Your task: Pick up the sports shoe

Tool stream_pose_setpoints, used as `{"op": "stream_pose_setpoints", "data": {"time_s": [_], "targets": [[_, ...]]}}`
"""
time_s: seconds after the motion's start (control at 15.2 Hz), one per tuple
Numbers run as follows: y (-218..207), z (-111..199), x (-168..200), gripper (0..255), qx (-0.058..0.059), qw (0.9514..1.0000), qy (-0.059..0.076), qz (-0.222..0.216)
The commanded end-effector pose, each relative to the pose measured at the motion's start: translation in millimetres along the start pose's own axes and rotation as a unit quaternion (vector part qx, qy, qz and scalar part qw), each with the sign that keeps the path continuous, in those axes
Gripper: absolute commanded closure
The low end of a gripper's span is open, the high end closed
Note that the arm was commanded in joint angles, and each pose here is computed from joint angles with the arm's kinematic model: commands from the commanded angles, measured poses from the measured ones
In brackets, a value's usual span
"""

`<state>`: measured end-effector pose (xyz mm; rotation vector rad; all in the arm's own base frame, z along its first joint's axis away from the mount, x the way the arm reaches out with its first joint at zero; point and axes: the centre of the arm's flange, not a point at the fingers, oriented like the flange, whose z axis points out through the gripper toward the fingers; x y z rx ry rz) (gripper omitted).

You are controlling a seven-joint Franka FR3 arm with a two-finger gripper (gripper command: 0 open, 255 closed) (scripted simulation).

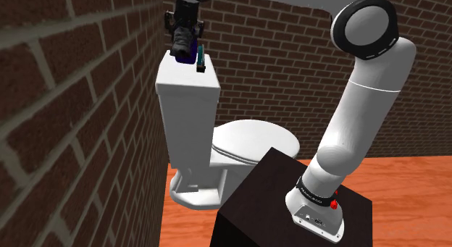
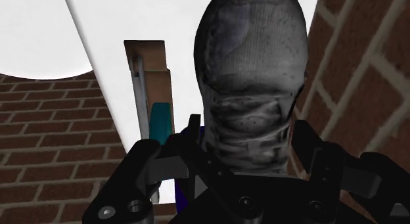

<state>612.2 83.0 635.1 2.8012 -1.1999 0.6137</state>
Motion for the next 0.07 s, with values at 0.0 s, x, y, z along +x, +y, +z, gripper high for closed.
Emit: {"op": "stream_pose_setpoints", "data": {"time_s": [0.0], "targets": [[-0.3, -3.5, 1.8, 255, 0.000, 1.0000, 0.000, 0.000]]}}
